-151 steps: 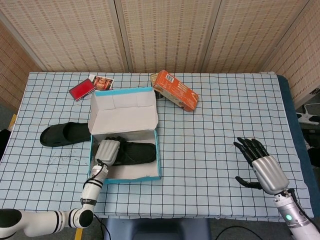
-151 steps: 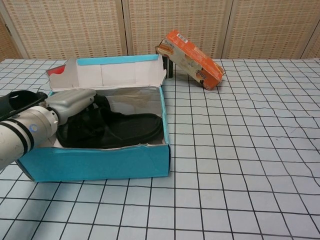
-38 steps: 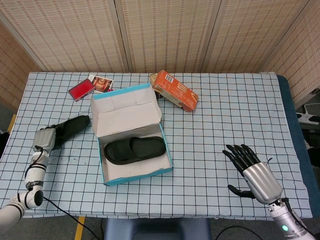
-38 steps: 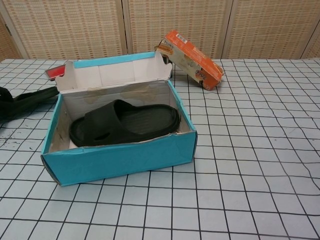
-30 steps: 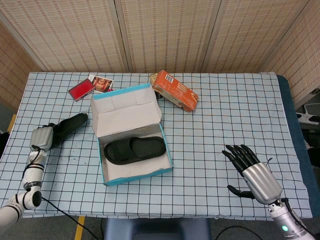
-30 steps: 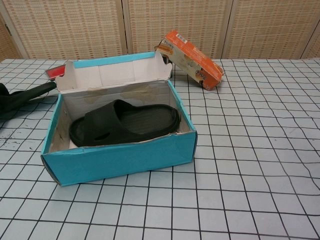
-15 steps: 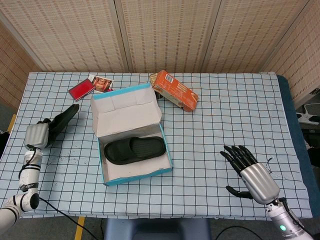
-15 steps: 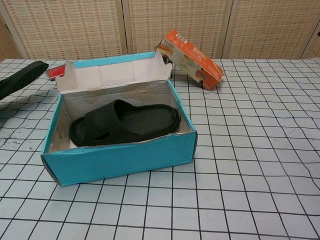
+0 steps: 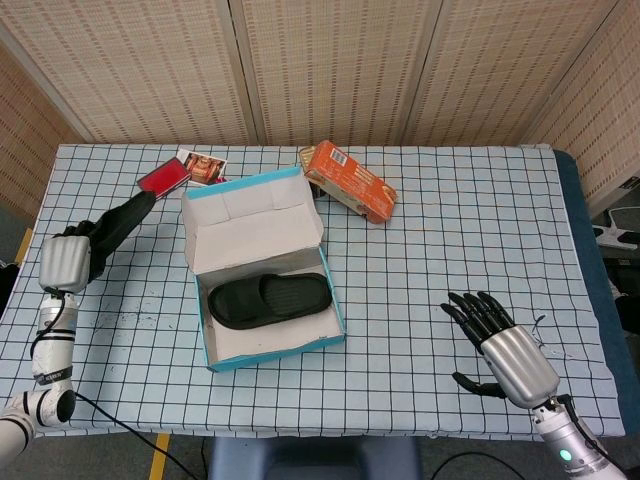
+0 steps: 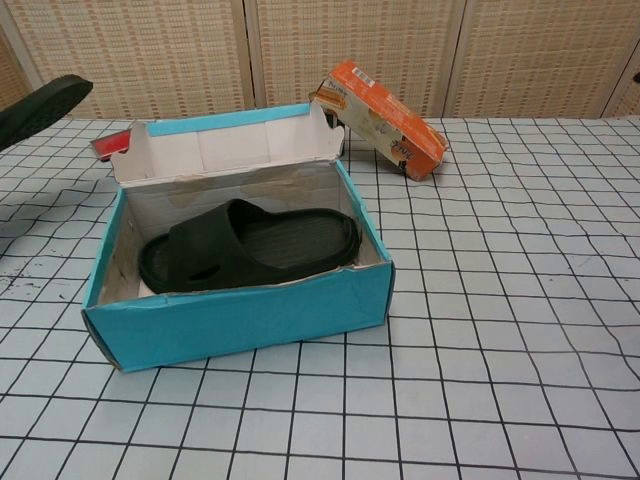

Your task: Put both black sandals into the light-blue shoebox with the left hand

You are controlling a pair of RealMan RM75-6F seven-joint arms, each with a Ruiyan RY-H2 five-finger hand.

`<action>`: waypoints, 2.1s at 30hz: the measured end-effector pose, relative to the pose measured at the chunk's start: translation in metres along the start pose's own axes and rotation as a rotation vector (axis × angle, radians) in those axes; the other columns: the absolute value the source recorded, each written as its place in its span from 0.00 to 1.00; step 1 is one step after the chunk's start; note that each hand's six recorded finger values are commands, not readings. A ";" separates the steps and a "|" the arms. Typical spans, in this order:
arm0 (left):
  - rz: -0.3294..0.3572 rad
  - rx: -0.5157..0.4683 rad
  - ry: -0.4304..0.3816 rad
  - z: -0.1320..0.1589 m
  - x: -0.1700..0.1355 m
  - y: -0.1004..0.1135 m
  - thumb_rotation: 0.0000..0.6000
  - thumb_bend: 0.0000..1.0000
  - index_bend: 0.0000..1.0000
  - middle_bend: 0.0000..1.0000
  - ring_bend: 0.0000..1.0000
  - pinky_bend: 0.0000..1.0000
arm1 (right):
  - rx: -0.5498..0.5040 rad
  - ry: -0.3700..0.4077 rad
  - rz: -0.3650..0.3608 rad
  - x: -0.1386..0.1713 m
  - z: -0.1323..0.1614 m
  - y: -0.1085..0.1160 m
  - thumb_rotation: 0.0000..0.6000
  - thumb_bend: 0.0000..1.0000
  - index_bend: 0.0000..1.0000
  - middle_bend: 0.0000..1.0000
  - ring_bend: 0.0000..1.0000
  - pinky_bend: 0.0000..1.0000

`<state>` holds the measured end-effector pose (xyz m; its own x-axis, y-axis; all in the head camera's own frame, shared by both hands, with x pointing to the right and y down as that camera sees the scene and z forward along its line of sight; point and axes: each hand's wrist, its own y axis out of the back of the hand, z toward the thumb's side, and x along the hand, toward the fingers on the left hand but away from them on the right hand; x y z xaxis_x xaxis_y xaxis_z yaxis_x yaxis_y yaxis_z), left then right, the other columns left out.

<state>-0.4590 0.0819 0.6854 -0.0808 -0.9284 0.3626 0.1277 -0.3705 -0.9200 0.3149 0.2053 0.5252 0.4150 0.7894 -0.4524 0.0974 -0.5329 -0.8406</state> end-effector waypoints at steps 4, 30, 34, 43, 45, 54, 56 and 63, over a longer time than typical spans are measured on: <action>0.004 -0.045 -0.039 0.015 -0.005 0.010 1.00 0.65 0.69 0.70 0.63 0.53 | 0.000 0.000 -0.016 -0.003 -0.001 0.002 0.90 0.12 0.00 0.00 0.00 0.00; -0.056 -0.080 -0.416 0.173 -0.095 0.108 1.00 0.64 0.67 0.69 0.63 0.53 | -0.046 -0.011 0.006 0.003 -0.022 -0.002 0.90 0.12 0.00 0.00 0.00 0.00; -0.075 -0.049 -0.475 0.190 -0.101 0.106 1.00 0.64 0.67 0.69 0.63 0.53 | -0.043 -0.009 -0.002 0.004 -0.021 0.001 0.90 0.12 0.00 0.00 0.00 0.00; -0.173 -0.110 -0.576 0.217 -0.116 0.099 1.00 0.64 0.67 0.69 0.63 0.54 | -0.028 -0.036 -0.002 0.000 -0.028 -0.001 0.90 0.12 0.00 0.00 0.00 0.00; -0.191 -0.131 -0.607 0.222 -0.121 0.101 1.00 0.64 0.67 0.69 0.63 0.54 | -0.028 -0.036 0.006 -0.002 -0.028 -0.003 0.90 0.12 0.00 0.00 0.00 0.00; -0.252 -0.150 -0.673 0.235 -0.127 0.100 1.00 0.64 0.67 0.69 0.63 0.54 | -0.019 -0.038 0.009 -0.006 -0.026 -0.006 0.90 0.12 0.00 0.00 0.00 0.00; -0.272 -0.160 -0.674 0.237 -0.126 0.097 1.00 0.64 0.67 0.69 0.63 0.54 | -0.017 -0.041 0.009 -0.006 -0.027 -0.006 0.90 0.12 0.00 0.00 0.00 0.00; -0.344 -0.181 -0.695 0.245 -0.125 0.087 1.00 0.63 0.67 0.69 0.63 0.54 | -0.017 -0.044 0.008 -0.008 -0.028 -0.006 0.90 0.12 0.00 0.00 0.00 0.00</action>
<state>-0.1952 0.1586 0.5961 0.5559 -0.5897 0.5858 0.0401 -0.6849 -0.7275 0.3362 0.1941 0.5419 0.3757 0.7975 -0.4721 0.1096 -0.5441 -0.8318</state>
